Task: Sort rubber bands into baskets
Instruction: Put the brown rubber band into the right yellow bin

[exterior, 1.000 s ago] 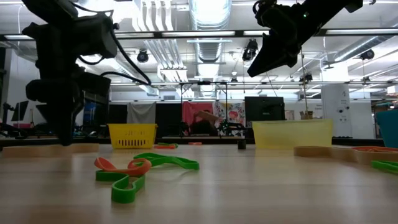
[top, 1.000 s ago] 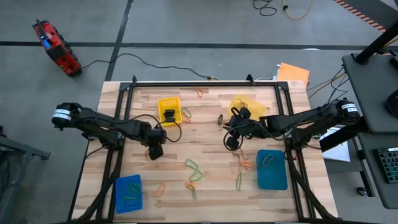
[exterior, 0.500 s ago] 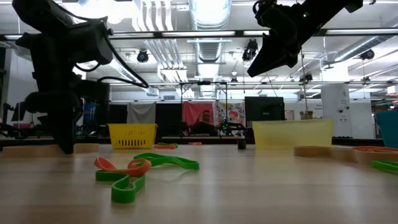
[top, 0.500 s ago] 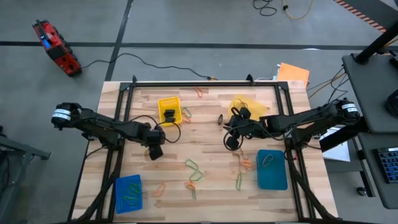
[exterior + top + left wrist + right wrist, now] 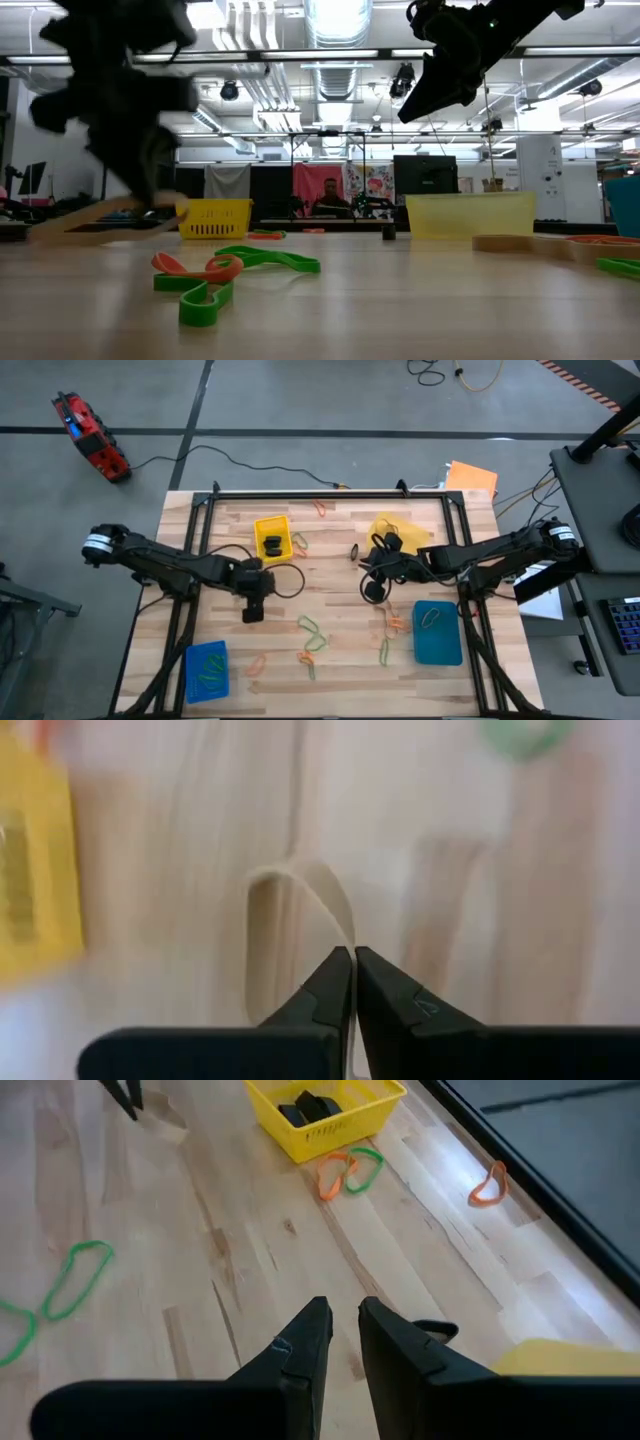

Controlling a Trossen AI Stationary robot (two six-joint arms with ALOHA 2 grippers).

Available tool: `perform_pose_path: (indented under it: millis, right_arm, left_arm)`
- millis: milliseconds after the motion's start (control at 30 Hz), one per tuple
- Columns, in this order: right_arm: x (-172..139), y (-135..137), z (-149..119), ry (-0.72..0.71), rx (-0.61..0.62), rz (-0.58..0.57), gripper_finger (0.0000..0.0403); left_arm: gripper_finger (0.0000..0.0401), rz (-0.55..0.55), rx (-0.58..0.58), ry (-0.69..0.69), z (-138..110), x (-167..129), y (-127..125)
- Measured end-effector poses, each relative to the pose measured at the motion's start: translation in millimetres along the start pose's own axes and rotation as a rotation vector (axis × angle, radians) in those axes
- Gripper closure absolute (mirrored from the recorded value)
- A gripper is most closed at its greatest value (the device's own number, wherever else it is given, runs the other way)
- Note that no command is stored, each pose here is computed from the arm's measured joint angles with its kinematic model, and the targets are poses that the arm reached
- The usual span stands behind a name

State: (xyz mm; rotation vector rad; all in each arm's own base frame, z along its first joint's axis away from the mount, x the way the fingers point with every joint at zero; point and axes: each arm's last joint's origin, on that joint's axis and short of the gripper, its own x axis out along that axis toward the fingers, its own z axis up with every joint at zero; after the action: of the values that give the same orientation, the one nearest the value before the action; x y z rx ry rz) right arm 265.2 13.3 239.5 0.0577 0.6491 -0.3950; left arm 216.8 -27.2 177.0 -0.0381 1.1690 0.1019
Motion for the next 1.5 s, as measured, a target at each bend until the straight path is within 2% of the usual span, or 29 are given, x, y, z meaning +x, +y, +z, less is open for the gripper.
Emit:
perform_pose_path:
  millis: [133, 267, 367, 500, 700, 900, 1100, 1300, 1500]
  right_arm:
    - [0.9, 3.9, 3.8, -0.045, -0.087, 0.016, 0.0349]
    - [7.5, 15.0, 10.8, -0.145, -0.229, 0.04, 0.0349]
    - [14.8, 26.6, 14.7, -0.228, -0.354, 0.05, 0.0349]
    - [24.8, 41.4, 17.9, -0.331, -0.435, 0.084, 0.0342]
    - [34.8, 52.2, 28.2, -0.379, -0.361, 0.172, 0.0284]
    - [51.2, 66.7, 45.3, -0.372, -0.26, 0.197, 0.0207]
    - [73.4, 81.7, 56.1, -0.313, -0.239, 0.2, 0.016]
    - [94.2, 90.3, 67.0, -0.259, -0.224, 0.181, 0.0145]
    - [107.5, 85.6, 73.8, -0.238, -0.165, 0.161, 0.0166]
  left_arm:
    - [0.0401, -0.023, 0.122, -0.12, 27.6, -21.0, -6.0]
    - [0.0401, -0.027, 0.224, -0.241, 52.6, -42.7, -8.9]
    - [0.0401, -0.025, 0.275, -0.315, 67.3, -58.2, -10.4]
    - [0.0401, -0.021, 0.303, -0.375, 80.0, -73.1, -11.3]
    - [0.0401, -0.014, 0.281, -0.416, 85.7, -78.8, -11.2]
    - [0.0401, 0.059, 0.158, -0.43, 87.4, -78.9, -6.9]
    - [0.0401, 0.12, 0.091, -0.436, 87.6, -79.0, -4.4]
    - [0.0401, 0.12, 0.089, -0.437, 87.6, -78.9, -4.6]
    - [0.0401, 0.119, 0.09, -0.436, 87.4, -78.7, -4.7]
